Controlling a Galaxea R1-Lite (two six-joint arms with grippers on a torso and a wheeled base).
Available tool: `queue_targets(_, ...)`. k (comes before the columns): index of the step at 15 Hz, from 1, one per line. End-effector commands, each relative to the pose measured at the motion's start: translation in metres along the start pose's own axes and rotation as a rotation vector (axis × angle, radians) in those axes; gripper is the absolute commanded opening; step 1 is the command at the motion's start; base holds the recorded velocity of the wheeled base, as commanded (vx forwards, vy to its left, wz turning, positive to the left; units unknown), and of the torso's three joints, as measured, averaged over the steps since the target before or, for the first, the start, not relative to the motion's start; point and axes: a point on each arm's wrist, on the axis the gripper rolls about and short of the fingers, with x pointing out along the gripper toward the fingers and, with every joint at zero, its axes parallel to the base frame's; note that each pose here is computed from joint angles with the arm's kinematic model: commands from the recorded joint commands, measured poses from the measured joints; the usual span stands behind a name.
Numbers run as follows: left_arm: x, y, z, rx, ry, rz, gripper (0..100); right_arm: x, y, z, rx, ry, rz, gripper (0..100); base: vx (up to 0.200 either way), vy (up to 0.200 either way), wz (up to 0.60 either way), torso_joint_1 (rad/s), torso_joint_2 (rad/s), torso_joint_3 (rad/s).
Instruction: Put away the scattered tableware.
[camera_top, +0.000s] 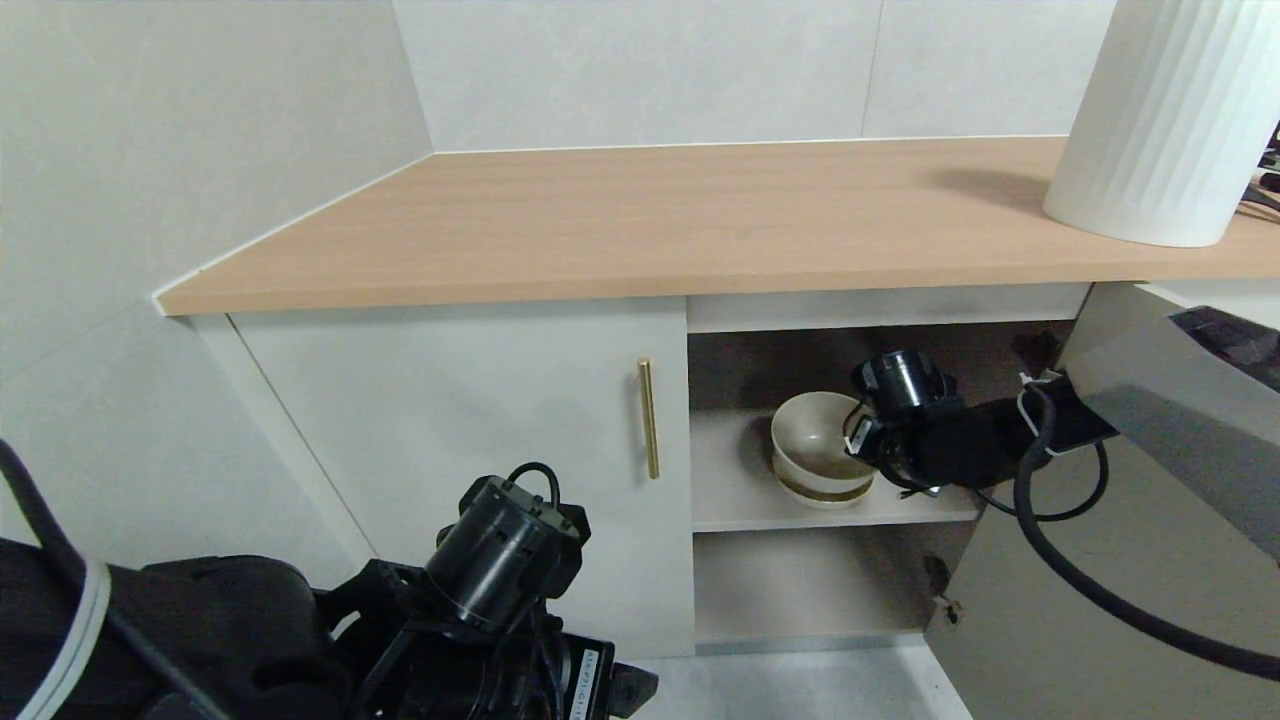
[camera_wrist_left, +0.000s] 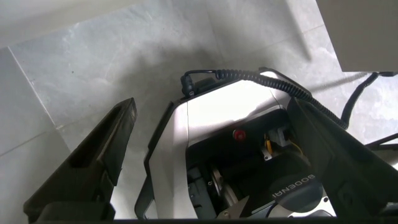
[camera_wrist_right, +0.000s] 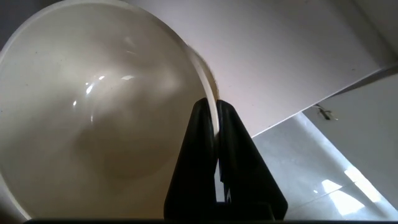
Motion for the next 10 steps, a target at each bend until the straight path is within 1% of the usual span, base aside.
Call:
queue_targets(1, 0.0003, 0.0, -0.0002, 0.0, 0.002, 0.001, 100, 0.0074, -0.0012, -0.0051, -0.005, 0.01, -0.011, 0, 0.0, 0.0, 0.0, 0.0, 0.0, 0.0)
queue_targets(10, 0.0003, 0.0, 0.0, 0.0, -0.001, 0.002, 100, 0.0143, -0.0003, -0.0091, -0.003, 0.016, -0.014, 0, 0.0, 0.0, 0.0, 0.0, 0.0, 0.0)
